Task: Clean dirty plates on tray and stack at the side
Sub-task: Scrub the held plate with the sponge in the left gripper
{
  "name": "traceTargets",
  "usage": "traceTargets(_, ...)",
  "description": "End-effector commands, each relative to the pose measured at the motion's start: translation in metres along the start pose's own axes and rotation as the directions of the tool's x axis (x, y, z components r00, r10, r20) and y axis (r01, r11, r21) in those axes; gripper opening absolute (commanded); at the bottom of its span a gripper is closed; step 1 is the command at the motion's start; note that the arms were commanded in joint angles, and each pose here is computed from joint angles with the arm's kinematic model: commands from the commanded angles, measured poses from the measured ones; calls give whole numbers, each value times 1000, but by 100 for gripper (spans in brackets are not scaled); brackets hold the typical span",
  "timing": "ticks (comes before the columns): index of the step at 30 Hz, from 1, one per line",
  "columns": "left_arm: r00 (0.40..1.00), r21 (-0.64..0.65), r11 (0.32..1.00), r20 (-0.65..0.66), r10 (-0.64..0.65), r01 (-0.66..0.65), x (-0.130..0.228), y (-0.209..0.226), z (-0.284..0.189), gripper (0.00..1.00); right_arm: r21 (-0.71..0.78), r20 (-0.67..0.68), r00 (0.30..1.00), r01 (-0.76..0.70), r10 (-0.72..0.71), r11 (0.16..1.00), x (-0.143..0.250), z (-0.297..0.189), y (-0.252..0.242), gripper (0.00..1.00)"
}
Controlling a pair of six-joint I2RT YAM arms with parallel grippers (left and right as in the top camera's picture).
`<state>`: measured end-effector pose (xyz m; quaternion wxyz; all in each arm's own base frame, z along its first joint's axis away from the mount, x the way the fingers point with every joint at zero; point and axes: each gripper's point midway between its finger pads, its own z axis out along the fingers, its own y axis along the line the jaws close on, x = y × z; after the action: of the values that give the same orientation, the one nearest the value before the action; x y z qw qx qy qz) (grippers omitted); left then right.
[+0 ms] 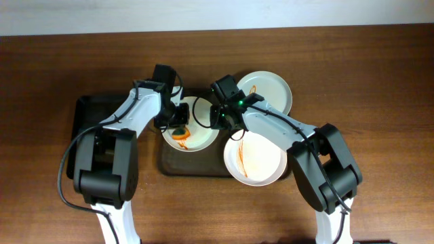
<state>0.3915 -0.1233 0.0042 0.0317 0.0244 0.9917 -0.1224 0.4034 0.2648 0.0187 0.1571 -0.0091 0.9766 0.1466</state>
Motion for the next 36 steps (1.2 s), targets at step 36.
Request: traceTargets(36,997,-205,979,76,0,16,1,24,71,0,-46,57,961,-269,271,962,-15,34,3,4)
